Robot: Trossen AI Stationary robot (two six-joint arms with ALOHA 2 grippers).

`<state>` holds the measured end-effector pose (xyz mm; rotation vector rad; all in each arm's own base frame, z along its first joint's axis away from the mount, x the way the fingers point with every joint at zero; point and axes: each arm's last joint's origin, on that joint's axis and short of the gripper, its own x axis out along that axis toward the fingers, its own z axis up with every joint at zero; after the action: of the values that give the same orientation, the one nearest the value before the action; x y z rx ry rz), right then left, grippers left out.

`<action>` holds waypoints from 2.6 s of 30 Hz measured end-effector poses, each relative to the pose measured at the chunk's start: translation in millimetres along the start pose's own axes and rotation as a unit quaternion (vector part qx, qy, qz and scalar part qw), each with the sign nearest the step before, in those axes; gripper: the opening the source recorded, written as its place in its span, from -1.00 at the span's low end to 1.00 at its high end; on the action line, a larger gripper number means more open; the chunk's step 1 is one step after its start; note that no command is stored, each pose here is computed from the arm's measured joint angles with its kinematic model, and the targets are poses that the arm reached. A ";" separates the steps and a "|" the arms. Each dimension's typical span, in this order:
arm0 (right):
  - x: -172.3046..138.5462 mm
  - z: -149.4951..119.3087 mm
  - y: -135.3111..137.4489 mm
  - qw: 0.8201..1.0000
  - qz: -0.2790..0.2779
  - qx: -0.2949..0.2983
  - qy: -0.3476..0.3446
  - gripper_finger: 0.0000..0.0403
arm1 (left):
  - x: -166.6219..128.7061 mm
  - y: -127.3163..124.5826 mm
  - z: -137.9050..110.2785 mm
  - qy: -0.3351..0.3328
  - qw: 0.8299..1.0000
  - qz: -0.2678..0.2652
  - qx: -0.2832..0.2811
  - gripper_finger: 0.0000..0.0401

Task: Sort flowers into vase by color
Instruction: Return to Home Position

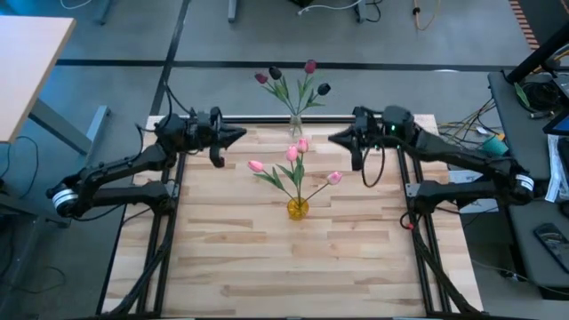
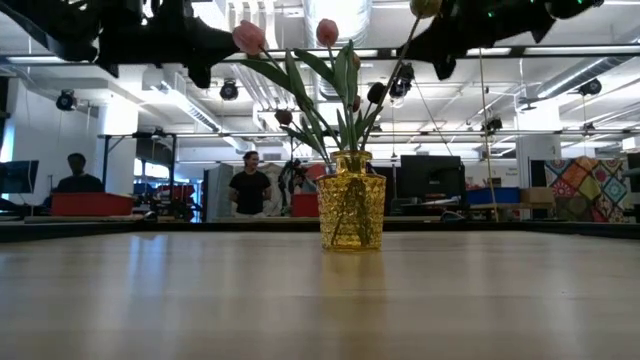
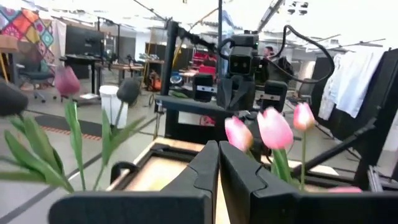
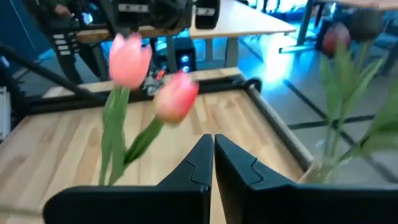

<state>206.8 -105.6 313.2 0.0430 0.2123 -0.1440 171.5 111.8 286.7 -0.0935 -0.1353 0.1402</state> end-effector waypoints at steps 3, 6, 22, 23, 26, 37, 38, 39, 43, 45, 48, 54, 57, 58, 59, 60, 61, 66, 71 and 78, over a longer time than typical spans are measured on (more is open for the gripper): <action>-0.8 -17.7 3.3 1.000 0.003 0.019 -0.009 -0.96 | -4.5 -4.6 -11.7 0.014 1.000 -0.004 -0.006 -1.00; -3.2 -33.8 4.8 0.999 -0.001 0.031 -0.022 -0.96 | -8.3 -7.4 -26.4 0.038 0.999 -0.005 -0.019 -1.00; -31.3 -103.2 15.1 0.996 -0.068 0.052 0.002 -0.96 | -43.0 -22.3 -74.4 0.058 0.997 0.054 -0.019 -1.00; -33.0 -105.7 16.1 0.996 -0.070 0.055 0.000 -0.96 | -44.4 -25.4 -75.9 0.056 0.997 0.055 -0.019 -1.00; -38.5 -111.6 19.0 0.996 -0.072 0.061 -0.008 -0.96 | -49.2 -34.7 -82.4 0.063 0.996 0.060 -0.016 -1.00; -57.7 -137.3 28.7 0.995 -0.067 0.071 -0.031 -0.96 | -73.2 -46.5 -97.8 0.070 0.995 0.068 -0.022 -1.00; -58.9 -141.3 29.4 0.995 -0.066 0.073 -0.031 -0.96 | -76.1 -46.7 -101.2 0.067 0.995 0.070 -0.029 -1.00; -60.2 -144.8 30.0 0.995 -0.066 0.073 -0.032 -0.96 | -78.6 -46.9 -104.4 0.064 0.995 0.071 -0.037 -1.00; -68.2 -155.6 33.4 0.994 -0.065 0.068 -0.055 -0.96 | -86.9 -47.3 -114.4 0.061 0.993 0.080 -0.055 -1.00; -71.9 -162.1 35.0 0.993 -0.065 0.067 -0.069 -0.96 | -89.8 -47.2 -117.0 0.081 0.991 0.091 -0.049 -1.00; -75.4 -169.4 35.9 0.991 -0.077 0.068 -0.090 -0.96 | -93.6 -47.8 -116.7 0.083 0.991 0.097 -0.035 -1.00; -78.3 -167.4 37.5 0.991 -0.072 0.053 -0.102 -0.96 | -101.9 -49.5 -115.4 0.073 0.991 0.108 -0.025 -1.00; -81.6 -164.6 38.6 0.989 -0.070 0.044 -0.120 -0.96 | -105.8 -49.8 -111.4 0.051 0.991 0.125 -0.003 -1.00; -83.2 -163.2 39.1 0.988 -0.069 0.041 -0.130 -0.96 | -106.9 -50.1 -109.9 0.042 0.991 0.126 0.003 -1.00; -84.9 -161.7 39.6 0.987 -0.069 0.037 -0.140 -0.96 | -107.0 -50.2 -109.3 0.040 0.991 0.126 0.007 -1.00; -86.7 -160.2 40.2 0.986 -0.069 0.031 -0.150 -0.96 | -107.2 -50.3 -109.2 0.045 0.991 0.126 0.007 -1.00; -89.0 -158.4 41.1 0.984 -0.067 0.024 -0.162 -0.96 | -107.1 -50.3 -109.5 0.052 0.991 0.127 0.008 -1.00; -96.8 -158.3 43.9 0.981 -0.066 0.013 -0.181 -0.96 | -108.7 -52.7 -106.2 0.074 0.992 0.104 0.004 -1.00; -94.1 -163.7 42.3 0.985 -0.085 0.021 -0.151 -0.96 | -110.8 -54.4 -102.2 0.095 0.991 0.099 0.002 -1.00; -92.8 -168.6 40.8 0.986 -0.109 0.001 -0.123 -0.96 | -111.4 -53.2 -107.2 0.111 0.987 0.115 -0.019 -1.00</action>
<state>88.2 -42.7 169.3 0.0044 -0.0307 -0.3650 84.4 34.3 172.1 -0.1629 0.0965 0.3564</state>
